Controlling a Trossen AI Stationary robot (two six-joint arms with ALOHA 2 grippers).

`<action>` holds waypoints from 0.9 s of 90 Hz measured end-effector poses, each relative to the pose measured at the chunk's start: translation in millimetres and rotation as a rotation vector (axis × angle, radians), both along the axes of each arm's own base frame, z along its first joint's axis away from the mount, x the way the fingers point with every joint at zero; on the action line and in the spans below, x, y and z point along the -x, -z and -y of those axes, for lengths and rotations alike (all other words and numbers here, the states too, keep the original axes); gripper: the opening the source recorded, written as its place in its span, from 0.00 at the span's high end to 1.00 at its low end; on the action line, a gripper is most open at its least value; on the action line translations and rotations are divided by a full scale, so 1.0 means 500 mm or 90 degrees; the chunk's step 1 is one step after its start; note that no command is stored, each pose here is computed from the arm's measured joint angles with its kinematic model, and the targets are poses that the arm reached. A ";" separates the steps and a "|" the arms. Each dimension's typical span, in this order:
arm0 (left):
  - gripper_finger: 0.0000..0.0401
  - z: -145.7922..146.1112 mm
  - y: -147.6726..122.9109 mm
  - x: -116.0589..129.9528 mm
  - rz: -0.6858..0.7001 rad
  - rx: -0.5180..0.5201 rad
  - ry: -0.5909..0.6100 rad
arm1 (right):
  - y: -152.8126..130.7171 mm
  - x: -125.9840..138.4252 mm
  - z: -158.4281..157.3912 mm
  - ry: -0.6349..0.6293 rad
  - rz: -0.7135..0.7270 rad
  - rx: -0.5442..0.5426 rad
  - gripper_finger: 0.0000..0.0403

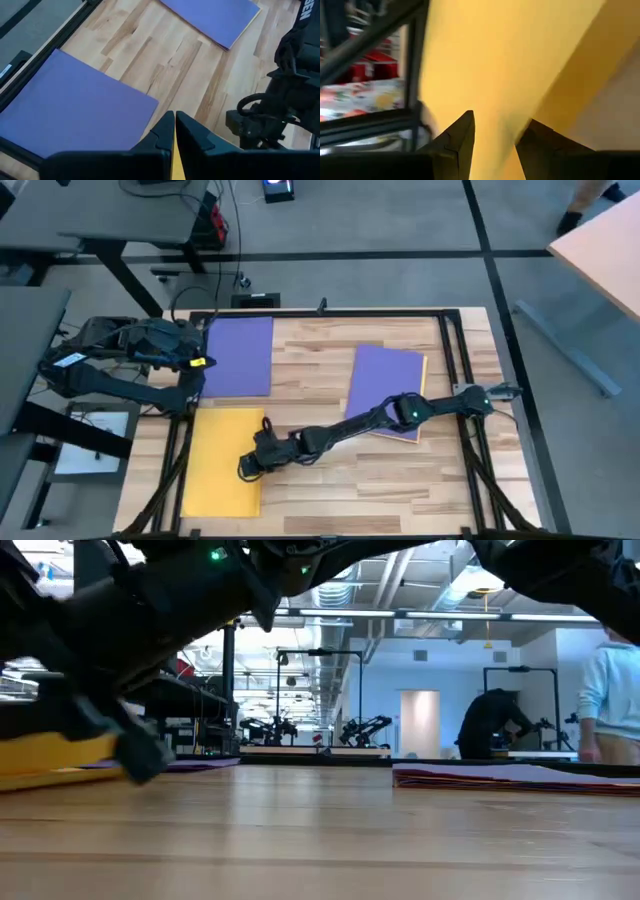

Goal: Organize paper
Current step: Stack the yellow paper on top of the other yellow paper, then stack the purple paper on top of the other purple paper

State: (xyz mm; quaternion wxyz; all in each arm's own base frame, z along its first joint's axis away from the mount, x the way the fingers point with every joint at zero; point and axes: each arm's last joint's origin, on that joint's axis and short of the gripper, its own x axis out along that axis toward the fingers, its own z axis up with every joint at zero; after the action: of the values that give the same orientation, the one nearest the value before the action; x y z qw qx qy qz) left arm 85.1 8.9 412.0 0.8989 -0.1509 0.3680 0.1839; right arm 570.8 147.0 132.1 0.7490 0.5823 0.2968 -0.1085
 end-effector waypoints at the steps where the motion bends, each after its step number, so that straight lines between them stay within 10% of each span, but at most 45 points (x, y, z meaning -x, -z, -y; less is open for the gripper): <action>1: 1.00 0.000 0.000 0.000 0.000 0.000 0.000 | -0.002 0.001 0.001 -0.002 -0.004 0.003 0.71; 61: 1.00 0.000 0.002 0.002 -0.012 -0.005 0.005 | -0.138 0.034 0.050 -0.063 -0.018 0.120 0.71; 81: 1.00 0.000 0.001 -0.011 -0.004 -0.005 0.005 | -0.295 0.095 0.152 -0.109 -0.032 0.242 0.71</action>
State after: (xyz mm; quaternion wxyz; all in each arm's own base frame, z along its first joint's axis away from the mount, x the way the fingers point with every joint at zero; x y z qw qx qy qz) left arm 90.4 9.2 411.8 0.8991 -0.1454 0.3705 0.1824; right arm 523.1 71.2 279.6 0.8441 0.4006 0.3379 -0.1131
